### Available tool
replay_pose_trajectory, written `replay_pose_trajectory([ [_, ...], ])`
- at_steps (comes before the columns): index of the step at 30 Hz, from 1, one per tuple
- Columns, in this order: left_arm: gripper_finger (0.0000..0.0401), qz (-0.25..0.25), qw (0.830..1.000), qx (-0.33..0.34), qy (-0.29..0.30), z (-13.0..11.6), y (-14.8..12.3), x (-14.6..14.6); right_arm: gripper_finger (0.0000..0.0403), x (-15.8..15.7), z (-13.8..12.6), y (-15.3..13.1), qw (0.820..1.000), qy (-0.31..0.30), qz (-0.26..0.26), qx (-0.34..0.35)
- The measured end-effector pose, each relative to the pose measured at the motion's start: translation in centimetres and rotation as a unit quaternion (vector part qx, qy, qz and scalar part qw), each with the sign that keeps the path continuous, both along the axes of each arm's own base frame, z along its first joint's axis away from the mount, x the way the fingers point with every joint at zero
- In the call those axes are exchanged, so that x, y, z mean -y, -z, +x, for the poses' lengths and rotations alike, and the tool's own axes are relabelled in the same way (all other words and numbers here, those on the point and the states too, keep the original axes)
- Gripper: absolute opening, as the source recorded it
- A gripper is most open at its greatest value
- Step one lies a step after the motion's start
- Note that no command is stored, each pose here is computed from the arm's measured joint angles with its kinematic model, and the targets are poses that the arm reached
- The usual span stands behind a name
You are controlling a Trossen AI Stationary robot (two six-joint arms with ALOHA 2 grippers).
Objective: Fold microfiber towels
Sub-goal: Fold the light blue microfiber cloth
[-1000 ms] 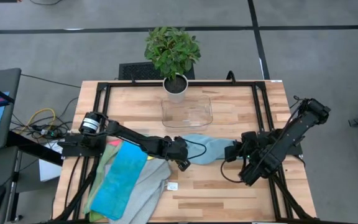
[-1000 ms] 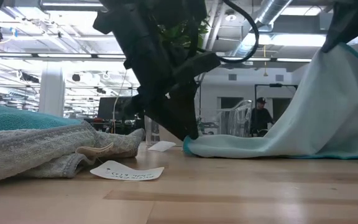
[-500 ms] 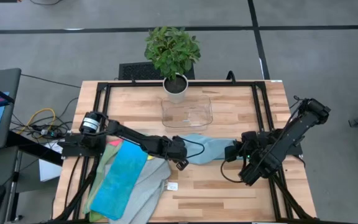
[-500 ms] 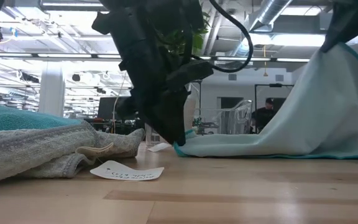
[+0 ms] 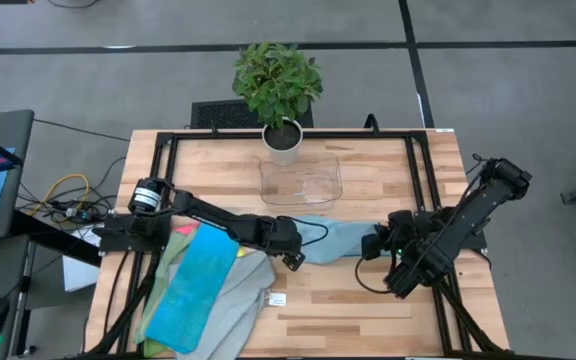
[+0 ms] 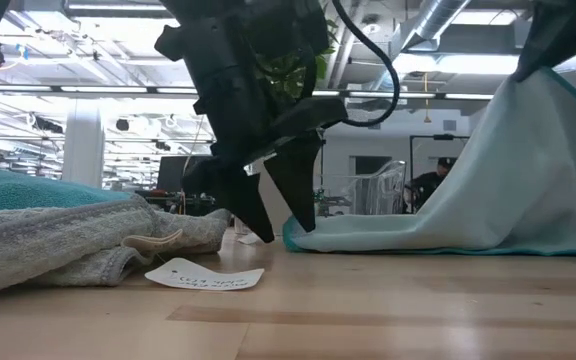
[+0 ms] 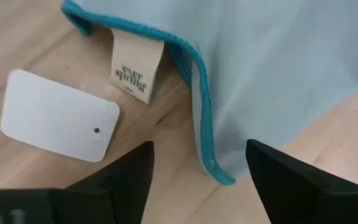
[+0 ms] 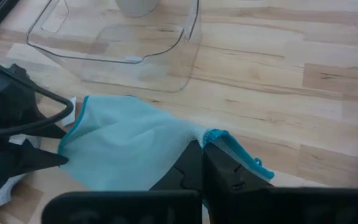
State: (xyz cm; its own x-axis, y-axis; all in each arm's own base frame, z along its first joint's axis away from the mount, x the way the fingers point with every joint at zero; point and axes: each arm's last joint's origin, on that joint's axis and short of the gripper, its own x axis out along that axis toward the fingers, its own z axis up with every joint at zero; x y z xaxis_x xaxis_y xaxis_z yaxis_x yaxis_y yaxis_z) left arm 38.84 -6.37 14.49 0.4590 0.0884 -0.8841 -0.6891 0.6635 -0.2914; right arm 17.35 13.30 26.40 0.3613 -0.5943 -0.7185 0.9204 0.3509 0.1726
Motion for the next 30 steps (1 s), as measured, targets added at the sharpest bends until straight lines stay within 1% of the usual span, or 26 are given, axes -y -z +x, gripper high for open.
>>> replay_pose_trajectory([
  [3, 0.0249, -0.006, 1.0, 0.001, -0.013, 0.0, 0.0, -0.2, 0.0022, 0.0, 0.0, 0.0, 1.0, 0.0, 0.0, 0.0],
  [5, 0.0236, -0.011, 1.0, 0.001, -0.016, 0.1, 0.2, -0.1, 0.0024, 0.0, 0.0, 0.0, 1.0, 0.0, 0.0, 0.0],
  [14, 0.0128, -0.038, 0.999, -0.011, -0.018, 0.2, 1.0, 0.0, 0.0024, 0.0, 0.0, 0.0, 1.0, 0.0, -0.002, 0.001],
  [20, 0.0061, -0.041, 0.999, -0.009, -0.02, 0.2, 0.9, 0.1, 0.0022, 0.1, 0.0, 0.0, 1.0, -0.001, -0.005, 0.0],
  [24, 0.0023, -0.073, 0.997, -0.008, -0.002, 0.2, 0.7, 0.6, 0.0024, 0.1, 0.0, 0.0, 1.0, -0.001, -0.005, 0.0],
  [27, 0.0005, -0.089, 0.996, -0.004, 0.018, 0.1, 0.1, 0.9, 0.0025, 0.1, 0.0, 0.0, 1.0, -0.001, -0.005, -0.001],
  [30, 0.0003, -0.094, 0.995, 0.001, 0.023, -0.3, -1.1, 1.0, 0.0022, 0.0, -0.1, 0.0, 1.0, -0.002, -0.006, -0.001],
])
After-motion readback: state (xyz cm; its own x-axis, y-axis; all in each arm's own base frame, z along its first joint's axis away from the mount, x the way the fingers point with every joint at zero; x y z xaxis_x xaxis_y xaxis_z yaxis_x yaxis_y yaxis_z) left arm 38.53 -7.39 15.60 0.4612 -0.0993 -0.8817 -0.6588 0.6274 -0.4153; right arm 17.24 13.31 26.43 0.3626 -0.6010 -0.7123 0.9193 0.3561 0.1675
